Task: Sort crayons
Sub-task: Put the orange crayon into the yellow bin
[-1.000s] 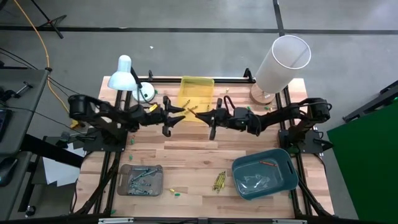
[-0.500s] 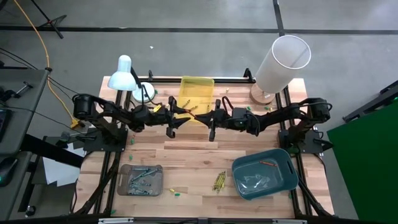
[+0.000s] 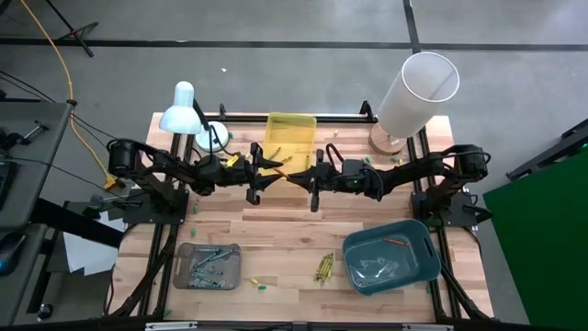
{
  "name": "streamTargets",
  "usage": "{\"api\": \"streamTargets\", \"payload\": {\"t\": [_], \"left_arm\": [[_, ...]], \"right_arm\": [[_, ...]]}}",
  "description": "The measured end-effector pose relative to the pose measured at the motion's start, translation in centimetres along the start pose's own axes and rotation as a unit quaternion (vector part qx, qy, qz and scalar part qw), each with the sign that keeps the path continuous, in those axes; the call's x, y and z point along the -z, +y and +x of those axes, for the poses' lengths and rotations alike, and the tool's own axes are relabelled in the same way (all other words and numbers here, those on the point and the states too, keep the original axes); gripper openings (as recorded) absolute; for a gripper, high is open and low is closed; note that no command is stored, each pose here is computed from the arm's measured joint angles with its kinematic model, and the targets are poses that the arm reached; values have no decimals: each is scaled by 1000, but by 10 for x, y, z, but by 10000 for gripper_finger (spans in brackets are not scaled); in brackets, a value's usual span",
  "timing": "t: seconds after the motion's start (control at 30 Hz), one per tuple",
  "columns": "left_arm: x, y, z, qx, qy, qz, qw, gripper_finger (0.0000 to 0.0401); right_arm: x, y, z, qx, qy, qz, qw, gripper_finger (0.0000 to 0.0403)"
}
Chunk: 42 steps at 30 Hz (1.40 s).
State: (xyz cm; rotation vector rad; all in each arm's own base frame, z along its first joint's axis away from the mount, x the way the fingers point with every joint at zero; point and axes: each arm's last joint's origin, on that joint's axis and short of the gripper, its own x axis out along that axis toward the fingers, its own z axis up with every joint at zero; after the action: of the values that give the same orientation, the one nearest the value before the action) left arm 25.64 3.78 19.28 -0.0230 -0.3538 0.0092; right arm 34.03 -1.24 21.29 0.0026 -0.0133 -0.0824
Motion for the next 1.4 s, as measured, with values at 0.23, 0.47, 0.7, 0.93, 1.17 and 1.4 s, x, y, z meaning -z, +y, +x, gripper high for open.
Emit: {"api": "streamTargets", "payload": {"t": [0.23,0.47,0.7,0.93,1.17,1.4], "left_arm": [[0,0,0,0,3,-1,1000,146],[0,2,0,-8,3,1,1000,146],[-1,11,0,-50,1,46,998,146],[-9,25,7,-77,-17,86,993,146],[-8,37,12,-91,8,87,992,146],[-16,44,5,-112,5,110,988,146]], "right_arm": [[0,0,0,-1,2,-10,1000,0],[1,-2,0,1,7,-47,999,1],[1,-14,0,21,8,-81,996,2],[3,-35,0,32,22,-84,996,3],[3,-46,-1,29,22,-83,996,3],[12,-63,-4,65,71,-80,992,4]]}}
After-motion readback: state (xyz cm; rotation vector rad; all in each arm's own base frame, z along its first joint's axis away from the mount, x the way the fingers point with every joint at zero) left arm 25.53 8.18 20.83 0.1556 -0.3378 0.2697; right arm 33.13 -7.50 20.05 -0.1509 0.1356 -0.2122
